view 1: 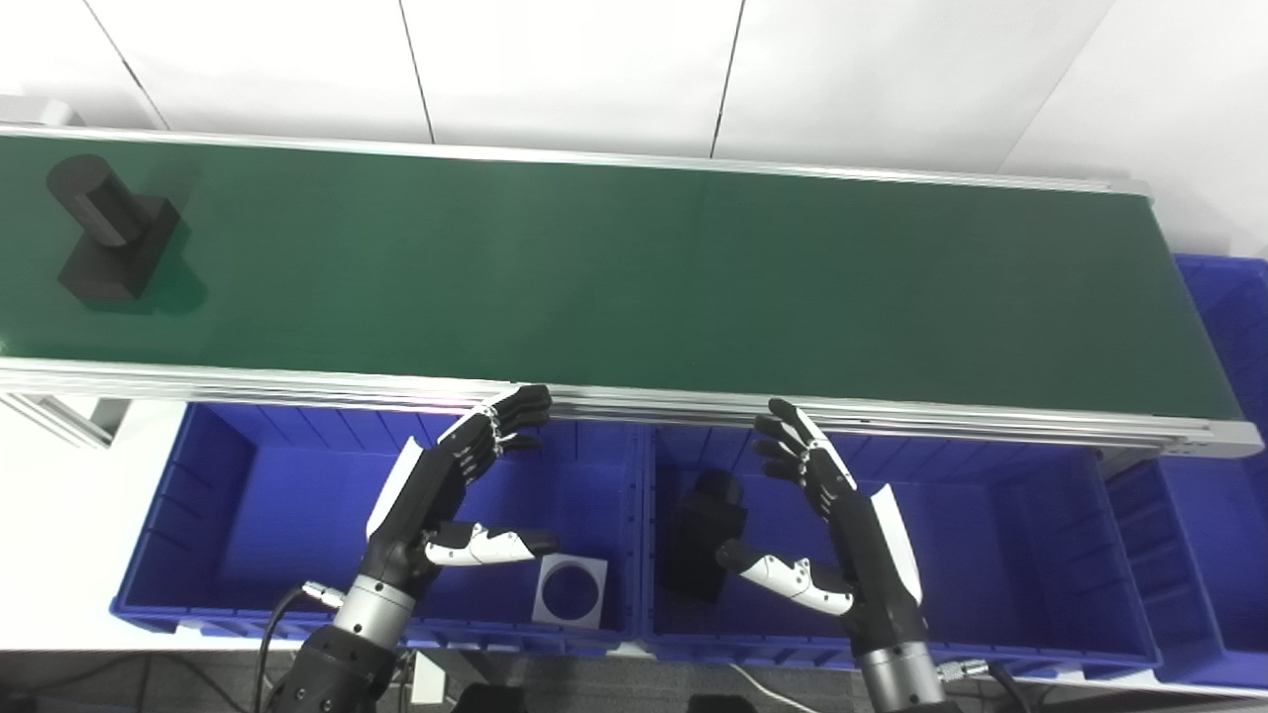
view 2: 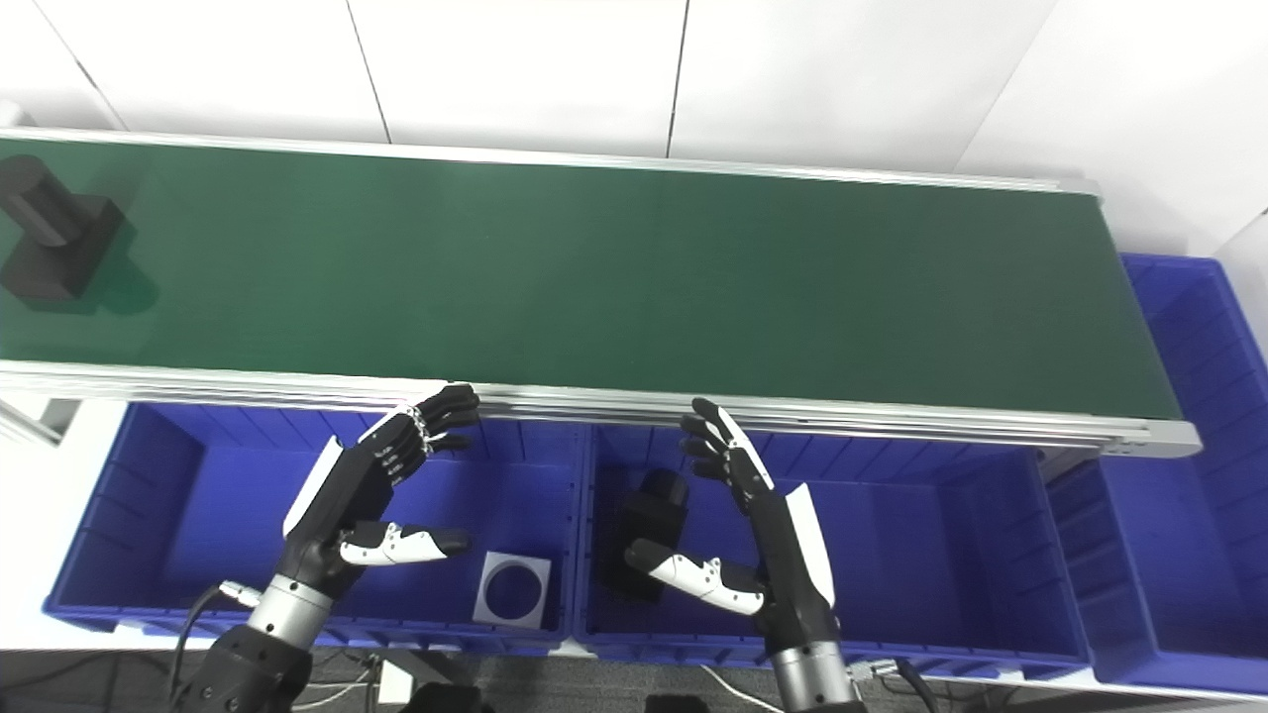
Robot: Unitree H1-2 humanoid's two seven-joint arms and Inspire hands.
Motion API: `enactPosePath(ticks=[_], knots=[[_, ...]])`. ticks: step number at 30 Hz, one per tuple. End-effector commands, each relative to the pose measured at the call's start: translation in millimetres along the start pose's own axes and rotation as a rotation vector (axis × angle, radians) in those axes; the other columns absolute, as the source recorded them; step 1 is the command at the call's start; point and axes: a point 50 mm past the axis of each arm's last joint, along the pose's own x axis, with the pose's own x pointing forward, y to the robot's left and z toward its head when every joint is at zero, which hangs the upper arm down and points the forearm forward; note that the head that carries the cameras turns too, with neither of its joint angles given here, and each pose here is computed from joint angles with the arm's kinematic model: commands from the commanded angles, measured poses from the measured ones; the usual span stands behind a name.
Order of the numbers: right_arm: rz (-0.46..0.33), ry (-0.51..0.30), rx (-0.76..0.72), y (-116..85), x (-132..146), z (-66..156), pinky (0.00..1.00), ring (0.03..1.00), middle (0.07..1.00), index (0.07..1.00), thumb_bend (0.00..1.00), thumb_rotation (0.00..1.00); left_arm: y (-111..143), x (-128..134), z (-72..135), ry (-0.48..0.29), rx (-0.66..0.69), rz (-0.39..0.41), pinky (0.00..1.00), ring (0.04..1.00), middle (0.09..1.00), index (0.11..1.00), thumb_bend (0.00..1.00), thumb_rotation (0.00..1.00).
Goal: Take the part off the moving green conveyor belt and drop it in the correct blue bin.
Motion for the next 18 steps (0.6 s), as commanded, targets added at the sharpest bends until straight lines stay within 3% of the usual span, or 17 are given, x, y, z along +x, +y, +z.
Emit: enactPosePath(ticks=[1,18], knots=[[-0.026,-0.074,0.007,-1.0,4.6,10.9,0.77,0.815,0.857,0.916,0.83,0.51,3.2,6.1,8.5,-0.069,0.015,0.003,0.75,0.821,0.841,0.83,0.91,0.35],[-0.023,-0.075,0.011,-0.5,5.8,10.5,0.77,0.818,0.858,0.919,0.82,0.5,4.5,6.8,7.9,-0.067,0.016,0.002,0.76,0.822,0.843,0.825,0.91,0.35]])
